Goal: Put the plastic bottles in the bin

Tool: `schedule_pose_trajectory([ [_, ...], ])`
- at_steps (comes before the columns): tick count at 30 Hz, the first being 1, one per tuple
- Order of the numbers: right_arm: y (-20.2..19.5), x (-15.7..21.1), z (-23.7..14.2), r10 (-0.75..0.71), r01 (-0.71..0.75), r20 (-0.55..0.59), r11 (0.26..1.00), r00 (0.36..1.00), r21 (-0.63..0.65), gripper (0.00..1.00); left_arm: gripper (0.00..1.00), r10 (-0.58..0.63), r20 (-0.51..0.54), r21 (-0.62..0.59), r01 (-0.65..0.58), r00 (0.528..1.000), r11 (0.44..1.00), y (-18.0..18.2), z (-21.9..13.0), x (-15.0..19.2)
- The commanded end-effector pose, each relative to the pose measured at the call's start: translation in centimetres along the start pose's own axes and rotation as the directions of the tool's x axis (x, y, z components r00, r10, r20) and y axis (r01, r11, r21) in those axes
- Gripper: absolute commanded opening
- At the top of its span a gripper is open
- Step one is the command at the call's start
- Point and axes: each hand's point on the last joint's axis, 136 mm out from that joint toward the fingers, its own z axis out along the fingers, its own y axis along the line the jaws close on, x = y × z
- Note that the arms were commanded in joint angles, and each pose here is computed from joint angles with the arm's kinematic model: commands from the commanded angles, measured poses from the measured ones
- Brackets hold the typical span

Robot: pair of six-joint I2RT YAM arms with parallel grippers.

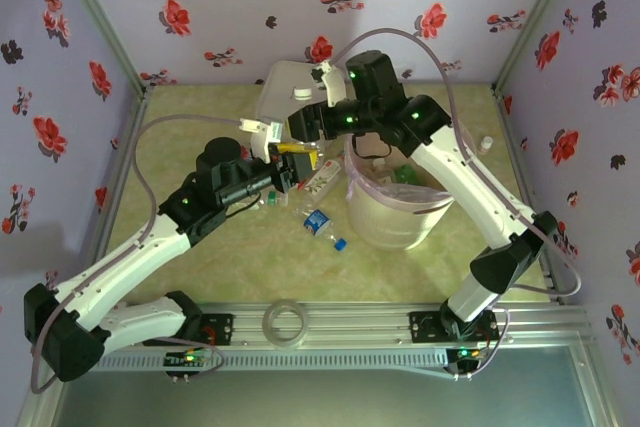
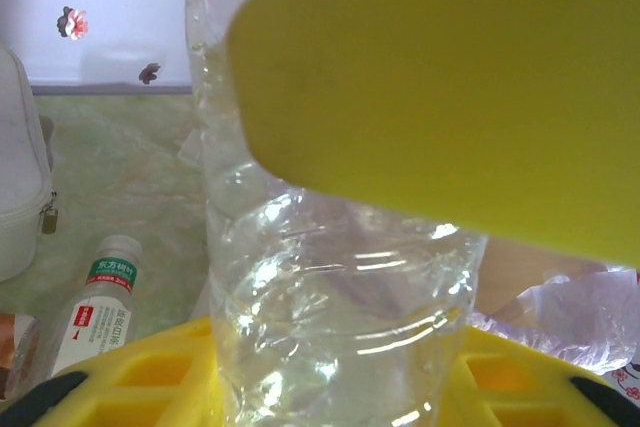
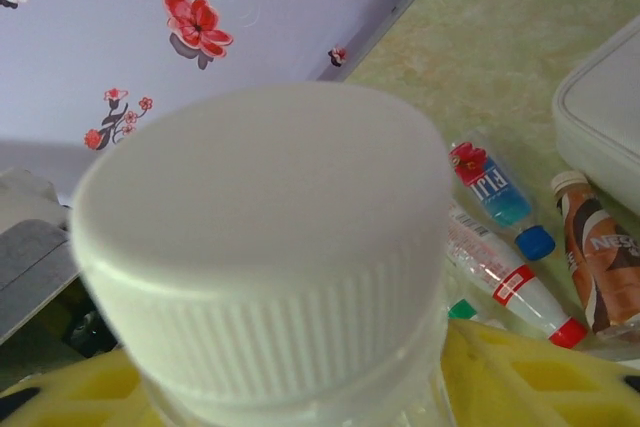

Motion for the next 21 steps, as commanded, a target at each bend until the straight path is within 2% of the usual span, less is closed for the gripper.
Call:
schedule_pose_trajectory([
  [1,0.0,-1.1,-0.7,-0.01,0.009,0.046,1.0,0.999,0.005,0.55,0.26,0.038,0.037,0.045,-0.039,0.999,0.998,-1.1,-0.5,-0.6],
  [3,0.0,-1.1,-0.8,-0.011,0.01,0.051,1.0,0.999,0.006,0.53,0.33,0.037,0.037,0.045,-0.039,0.999,0.998,-1.0,-0.4,-0.6],
  [8,-0.4,-1.5,-1.1,-0.011,0.01,0.066,1.0,0.998,0.014,0.52,0.75,0.036,0.036,0.041,-0.037,0.999,0.998,-0.8,-0.5,-0.4],
  [11,-0.4,-2.0,-1.5,-0.019,0.017,0.085,1.0,0.996,0.019,0.51,0.88,0.029,0.026,0.03,-0.03,0.999,0.999,-0.4,-0.7,0.3],
  [15,-0.5,-2.8,-2.2,-0.034,0.031,0.104,0.999,0.994,0.033,0.5,0.98,0.019,0.013,0.016,-0.02,1.0,1.0,0.1,-1.0,1.0],
  [21,-0.8,-4.3,-4.4,-0.083,0.07,0.134,0.993,0.987,0.1,0.49,1.0,-0.002,-0.007,-0.026,0.002,1.0,1.0,1.4,-1.6,2.2],
])
